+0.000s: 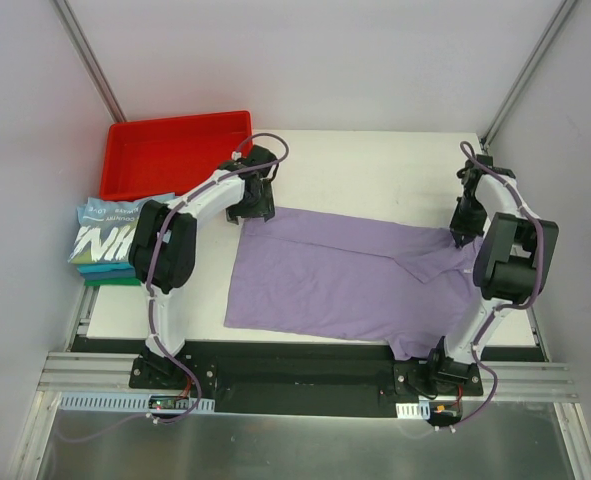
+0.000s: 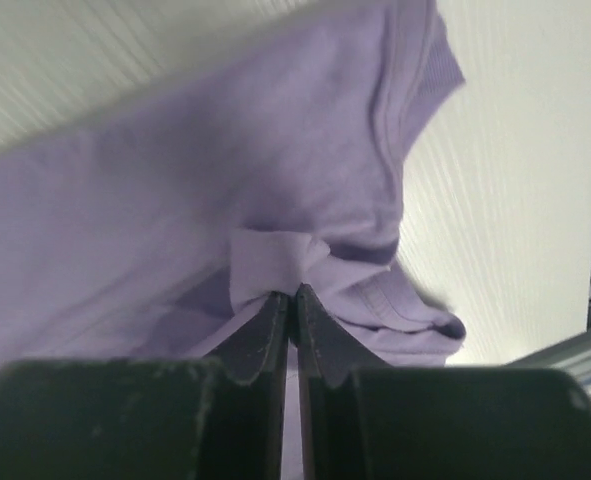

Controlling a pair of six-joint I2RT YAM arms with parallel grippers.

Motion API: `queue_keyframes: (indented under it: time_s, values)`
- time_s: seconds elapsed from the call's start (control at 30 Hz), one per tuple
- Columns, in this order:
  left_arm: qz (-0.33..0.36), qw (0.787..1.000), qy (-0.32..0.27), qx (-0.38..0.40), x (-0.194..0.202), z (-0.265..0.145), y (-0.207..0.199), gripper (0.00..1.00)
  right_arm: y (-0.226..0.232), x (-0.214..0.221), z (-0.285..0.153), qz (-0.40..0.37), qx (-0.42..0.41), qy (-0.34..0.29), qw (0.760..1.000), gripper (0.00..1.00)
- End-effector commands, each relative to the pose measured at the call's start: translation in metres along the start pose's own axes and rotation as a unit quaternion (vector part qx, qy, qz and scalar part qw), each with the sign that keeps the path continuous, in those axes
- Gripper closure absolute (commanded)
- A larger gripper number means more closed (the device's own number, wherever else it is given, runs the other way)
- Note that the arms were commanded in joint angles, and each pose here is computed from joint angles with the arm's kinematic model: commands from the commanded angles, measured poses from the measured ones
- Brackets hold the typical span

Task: Fold and stack the t-shirts
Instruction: Fold the flattened tshirt in 1/3 of the way

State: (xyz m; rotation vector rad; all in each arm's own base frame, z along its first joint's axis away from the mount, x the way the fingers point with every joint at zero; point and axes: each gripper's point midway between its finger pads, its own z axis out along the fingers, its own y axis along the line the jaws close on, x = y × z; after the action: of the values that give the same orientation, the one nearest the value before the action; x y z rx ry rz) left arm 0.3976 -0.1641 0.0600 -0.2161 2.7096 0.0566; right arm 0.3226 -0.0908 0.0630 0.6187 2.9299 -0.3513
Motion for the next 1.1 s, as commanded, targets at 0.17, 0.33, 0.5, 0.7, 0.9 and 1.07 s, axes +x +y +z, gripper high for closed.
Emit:
queue_keyframes:
  time_s: [0.17,0.33,0.5,0.7,0.9,1.07]
  values:
    - [0.022,0.996,-0.027,0.078,-0.010,-0.060,-0.020,0.02,0.016,-0.058,0.000,0.037,-0.020,-0.053,0.998,0.63]
    - [0.035,0.994,-0.034,0.094,0.002,-0.080,-0.025,0.01,0.011,-0.054,-0.028,0.022,-0.026,-0.085,0.996,0.30]
    - [0.021,0.995,-0.044,0.089,0.015,-0.086,-0.011,0.01,0.011,0.003,-0.055,-0.009,-0.034,-0.107,0.994,0.24]
    - [0.009,0.994,-0.035,0.100,0.043,-0.084,0.002,0.01,0.054,0.066,-0.051,-0.016,-0.162,-0.116,0.980,0.31]
    - [-0.004,0.995,-0.030,0.098,0.061,-0.086,0.013,0.01,0.074,0.074,-0.030,-0.006,-0.193,-0.092,0.977,0.48]
    - [-0.007,0.995,-0.028,0.097,0.069,-0.086,0.019,0.01,0.069,0.072,-0.011,-0.009,-0.144,-0.066,0.987,0.53]
